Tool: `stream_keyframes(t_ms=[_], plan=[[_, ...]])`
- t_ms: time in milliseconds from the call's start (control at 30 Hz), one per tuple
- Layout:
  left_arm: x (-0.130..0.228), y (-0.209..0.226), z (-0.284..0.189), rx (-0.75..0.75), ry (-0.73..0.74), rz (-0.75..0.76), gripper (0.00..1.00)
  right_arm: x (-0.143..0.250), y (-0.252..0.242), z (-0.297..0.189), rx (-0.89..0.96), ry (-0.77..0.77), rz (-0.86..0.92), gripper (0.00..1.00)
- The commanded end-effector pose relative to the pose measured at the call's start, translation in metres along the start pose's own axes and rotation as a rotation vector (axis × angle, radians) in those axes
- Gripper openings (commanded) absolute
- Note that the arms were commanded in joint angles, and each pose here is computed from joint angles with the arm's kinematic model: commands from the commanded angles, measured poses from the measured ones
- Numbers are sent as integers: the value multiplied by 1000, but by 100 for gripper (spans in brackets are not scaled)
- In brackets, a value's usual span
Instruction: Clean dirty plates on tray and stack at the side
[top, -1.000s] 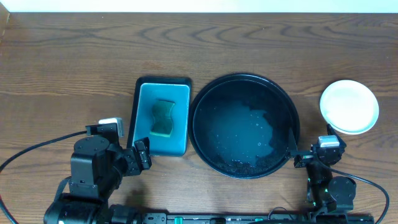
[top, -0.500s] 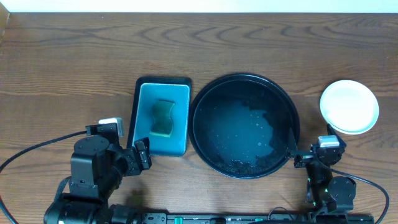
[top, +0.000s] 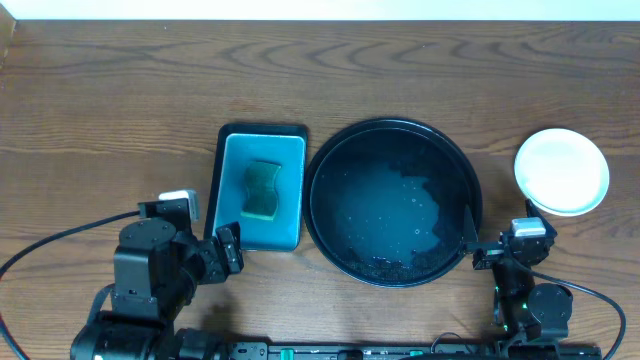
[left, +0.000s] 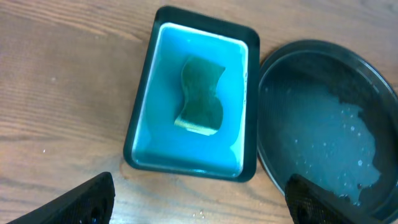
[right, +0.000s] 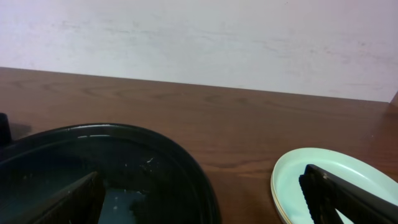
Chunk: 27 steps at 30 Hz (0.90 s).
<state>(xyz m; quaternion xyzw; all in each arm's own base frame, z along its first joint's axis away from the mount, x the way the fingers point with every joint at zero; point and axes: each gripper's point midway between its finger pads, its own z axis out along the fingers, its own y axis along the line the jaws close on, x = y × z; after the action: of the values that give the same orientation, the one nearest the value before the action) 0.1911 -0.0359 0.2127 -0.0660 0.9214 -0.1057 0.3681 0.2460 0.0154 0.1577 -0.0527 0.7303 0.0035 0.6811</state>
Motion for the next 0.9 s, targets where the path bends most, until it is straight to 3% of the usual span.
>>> stream_keyframes(t_ms=[0, 400, 733, 867], plan=[[3, 8, -4, -33, -19, 38, 88, 0, 4, 0, -12, -2, -14, 99], [17, 30, 17, -37, -274, 67, 88, 0, 4, 0, -12, -2, -14, 99], [1, 33, 53, 28, -589, 82, 88, 0, 4, 0, -12, -2, -14, 99], [-13, 27, 56, 47, -696, 152, 88, 0, 4, 0, -12, -2, -14, 99]])
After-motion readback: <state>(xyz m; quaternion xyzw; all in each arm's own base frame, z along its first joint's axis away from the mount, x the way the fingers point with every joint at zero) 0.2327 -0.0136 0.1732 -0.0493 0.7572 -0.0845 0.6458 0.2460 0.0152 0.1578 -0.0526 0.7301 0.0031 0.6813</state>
